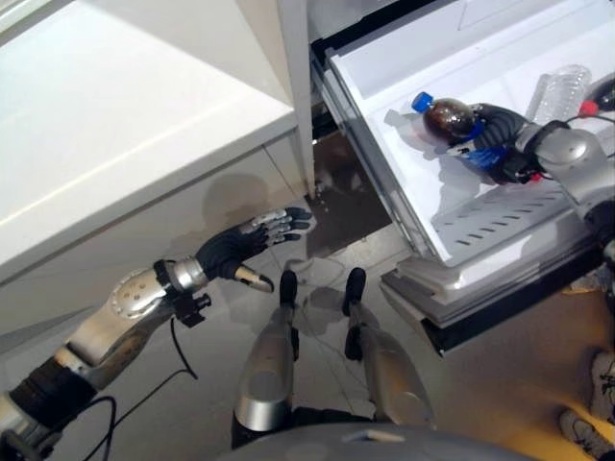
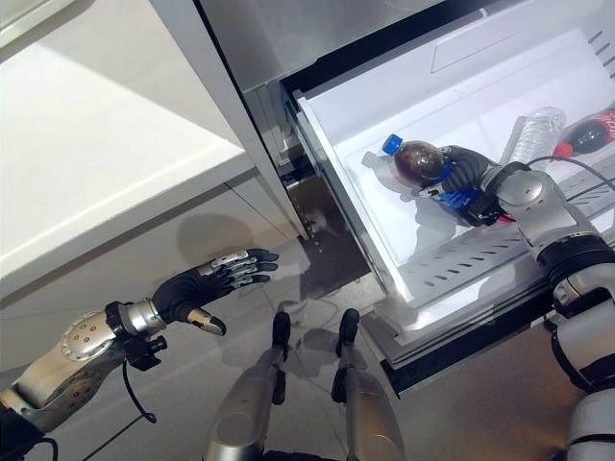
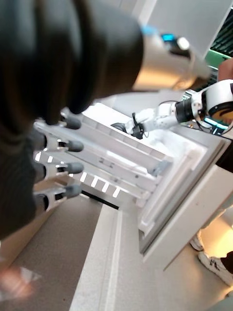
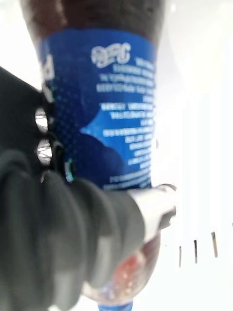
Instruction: Take the drinks into the refrigerator
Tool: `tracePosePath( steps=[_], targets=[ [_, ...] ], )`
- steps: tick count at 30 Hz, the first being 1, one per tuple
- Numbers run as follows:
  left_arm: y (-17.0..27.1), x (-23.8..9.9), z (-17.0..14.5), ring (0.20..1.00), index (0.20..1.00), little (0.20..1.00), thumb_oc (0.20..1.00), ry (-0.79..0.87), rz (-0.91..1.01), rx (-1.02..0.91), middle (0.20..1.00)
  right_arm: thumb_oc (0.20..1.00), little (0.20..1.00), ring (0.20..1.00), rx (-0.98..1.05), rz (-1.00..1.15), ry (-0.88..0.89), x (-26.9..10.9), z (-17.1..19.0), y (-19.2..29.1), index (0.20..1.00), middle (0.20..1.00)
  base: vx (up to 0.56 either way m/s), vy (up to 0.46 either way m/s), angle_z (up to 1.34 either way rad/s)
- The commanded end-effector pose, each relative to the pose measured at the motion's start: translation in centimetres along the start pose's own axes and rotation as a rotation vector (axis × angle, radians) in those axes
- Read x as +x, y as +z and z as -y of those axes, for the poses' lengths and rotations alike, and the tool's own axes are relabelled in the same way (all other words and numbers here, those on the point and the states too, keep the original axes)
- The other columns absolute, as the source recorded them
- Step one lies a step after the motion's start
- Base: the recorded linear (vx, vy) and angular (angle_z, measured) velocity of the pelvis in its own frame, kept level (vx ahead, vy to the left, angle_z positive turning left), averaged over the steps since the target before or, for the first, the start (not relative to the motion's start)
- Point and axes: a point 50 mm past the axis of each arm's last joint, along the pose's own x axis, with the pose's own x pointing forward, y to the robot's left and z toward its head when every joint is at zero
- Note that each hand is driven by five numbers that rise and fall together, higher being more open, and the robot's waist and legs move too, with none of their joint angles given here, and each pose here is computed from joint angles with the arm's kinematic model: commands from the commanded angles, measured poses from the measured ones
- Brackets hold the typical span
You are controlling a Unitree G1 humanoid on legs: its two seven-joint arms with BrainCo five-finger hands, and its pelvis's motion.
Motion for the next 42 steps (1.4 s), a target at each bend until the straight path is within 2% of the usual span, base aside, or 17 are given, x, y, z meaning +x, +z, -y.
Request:
tracePosePath(
  steps=[1,2,14,20,25,31,34,35,42],
  targets=[
    [2.0,0.0,1.5,1.000,1.000,1.000,1.000,-0.052,0.093,0.061,1.000,0.875,0.875,0.875,-0.030,0.067,-0.020,1.1,-0.1,2.1,0.875,0.875,0.00,0.000,0.00],
    [1.9,-0.1,1.5,1.000,1.000,1.000,1.000,-0.048,0.093,0.060,1.000,1.000,1.000,1.000,-0.032,0.059,-0.027,1.2,0.0,2.0,1.000,1.000,0.00,0.000,0.00],
    [1.9,-0.1,1.4,1.000,1.000,1.000,1.000,-0.030,0.096,0.060,1.000,1.000,1.000,1.000,-0.037,0.085,-0.031,1.2,0.0,2.6,1.000,1.000,0.00,0.000,0.00],
    [1.9,-0.1,1.1,1.000,1.000,1.000,1.000,-0.019,0.100,0.059,1.000,1.000,1.000,1.000,-0.027,0.174,-0.049,0.5,0.7,4.3,1.000,1.000,0.00,0.001,0.01],
    [1.6,-0.7,0.4,1.000,1.000,1.000,1.000,0.028,0.095,0.062,1.000,1.000,1.000,1.000,-0.037,0.392,-0.128,-3.6,2.8,6.8,1.000,1.000,0.00,0.002,-0.01],
    [1.4,-2.0,-0.3,1.000,1.000,1.000,1.000,0.099,0.091,0.063,1.000,1.000,1.000,1.000,0.054,0.522,-0.305,-9.6,3.4,4.8,1.000,1.000,0.04,0.006,0.01],
    [1.3,-2.5,-0.4,1.000,1.000,1.000,1.000,0.116,0.082,0.058,1.000,1.000,1.000,1.000,0.078,0.535,-0.372,-11.8,2.8,3.4,1.000,1.000,0.06,0.017,-0.02],
    [1.1,-2.9,-0.3,1.000,1.000,1.000,1.000,0.134,0.079,0.048,1.000,1.000,1.000,1.000,0.183,0.547,-0.452,-14.0,1.5,1.3,1.000,1.000,0.10,0.033,-0.10],
    [0.4,-4.6,-0.3,1.000,1.000,1.000,1.000,0.204,0.094,0.025,1.000,1.000,1.000,1.000,0.269,0.468,-0.582,-18.1,-2.4,-2.4,1.000,1.000,0.08,0.029,-0.17]
  ],
)
